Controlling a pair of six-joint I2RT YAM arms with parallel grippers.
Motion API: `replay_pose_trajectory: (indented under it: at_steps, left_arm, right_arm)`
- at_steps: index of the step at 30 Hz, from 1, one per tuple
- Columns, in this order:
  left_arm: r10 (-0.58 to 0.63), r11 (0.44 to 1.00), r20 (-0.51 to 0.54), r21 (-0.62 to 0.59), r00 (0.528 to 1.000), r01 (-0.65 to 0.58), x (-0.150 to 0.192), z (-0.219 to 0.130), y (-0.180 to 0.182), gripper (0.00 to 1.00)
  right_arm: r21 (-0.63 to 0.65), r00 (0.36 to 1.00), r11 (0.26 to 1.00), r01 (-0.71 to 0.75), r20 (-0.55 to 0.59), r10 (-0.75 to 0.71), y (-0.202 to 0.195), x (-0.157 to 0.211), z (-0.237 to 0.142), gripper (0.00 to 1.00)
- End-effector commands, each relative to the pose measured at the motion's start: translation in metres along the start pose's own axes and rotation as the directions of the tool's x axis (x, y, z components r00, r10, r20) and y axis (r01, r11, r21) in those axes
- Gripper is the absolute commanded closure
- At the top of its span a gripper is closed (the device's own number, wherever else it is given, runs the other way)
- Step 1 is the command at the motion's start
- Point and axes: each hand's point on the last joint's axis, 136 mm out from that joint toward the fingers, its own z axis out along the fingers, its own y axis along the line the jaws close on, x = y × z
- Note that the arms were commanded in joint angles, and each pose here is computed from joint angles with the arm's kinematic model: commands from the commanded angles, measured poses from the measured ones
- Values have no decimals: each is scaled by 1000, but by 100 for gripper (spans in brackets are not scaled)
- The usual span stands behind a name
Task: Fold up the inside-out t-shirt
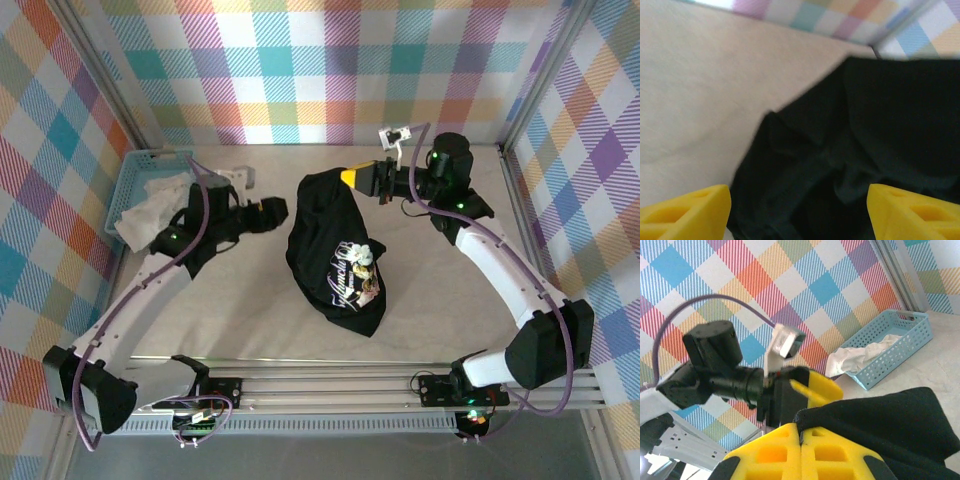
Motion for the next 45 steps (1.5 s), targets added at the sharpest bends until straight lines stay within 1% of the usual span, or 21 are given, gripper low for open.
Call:
replay_pose_trajectory:
  at_steps: [1,7,10,12,16,18,20,21,22,24,25,27,28,30,31,32,34,36,38,42,45]
  left_arm:
    - [14,996,-67,91,998,-8,22,20,-16,27]
    - [23,990,-85,141,996,-11,18,57,-23,25]
    - [38,981,-72,195,997,-24,8,71,-33,30]
    - [38,957,-78,291,996,-14,3,80,-52,42]
    - [50,906,-67,423,997,-17,-9,88,-81,71]
    - [64,888,-61,458,996,-29,-15,84,-90,100]
    - [76,888,-31,456,997,-54,-24,71,-92,100]
    - [64,885,12,462,998,-62,-34,58,-93,100]
    - [42,878,51,474,998,-62,-43,44,-94,100]
    - [7,857,129,510,992,-72,-58,8,-107,100]
    - [-3,852,143,518,990,-73,-62,-5,-112,100]
    - [-23,834,165,547,986,-72,-69,-30,-126,100]
    - [-30,832,172,550,985,-70,-70,-38,-130,100]
    - [-15,848,189,523,982,-88,-72,-53,-135,100]
    - [3,857,203,504,979,-107,-73,-57,-138,100]
    - [21,869,201,481,979,-117,-71,-58,-137,100]
    - [46,873,186,470,982,-130,-68,-57,-139,100]
    - [70,871,165,470,984,-140,-64,-52,-139,100]
    - [90,877,155,455,984,-152,-61,-47,-136,100]
    - [87,884,141,445,986,-142,-60,-45,-135,100]
    - [72,887,134,445,988,-125,-62,-46,-135,100]
  right_arm:
    - [-28,999,999,45,-8,-45,5,-3,-3,100]
    - [-29,999,999,43,-30,-43,2,4,-8,100]
    - [-21,998,999,38,-44,-39,-2,12,-10,100]
    - [-6,998,1000,27,-51,-27,-9,18,-13,100]
    - [30,998,1000,2,-58,0,-22,22,-24,100]
    - [54,999,999,-6,-47,9,-26,18,-35,100]
    - [97,1000,995,-13,-18,15,-30,11,-48,100]
    - [135,1000,991,-21,1,21,-34,7,-55,100]
    - [196,999,980,-42,18,39,-41,5,-60,100]
    - [419,994,901,-111,67,91,-72,4,-75,100]
    - [479,991,867,-134,86,105,-82,5,-80,95]
    - [583,988,798,-153,115,106,-101,7,-89,74]
    - [625,989,767,-143,111,94,-108,7,-94,67]
    - [717,997,692,-76,52,55,-114,9,-104,58]
    - [745,999,666,-36,25,26,-112,9,-106,50]
    - [746,1000,666,21,-6,-25,-104,11,-105,43]
    - [655,992,747,115,-35,-121,-76,22,-91,33]
    - [455,983,873,174,-36,-178,-38,40,-73,29]
    - [306,982,933,188,-58,-179,-16,56,-56,28]
    - [92,963,967,235,-155,-219,11,82,-14,32]
    - [52,956,969,243,-180,-230,11,95,11,30]
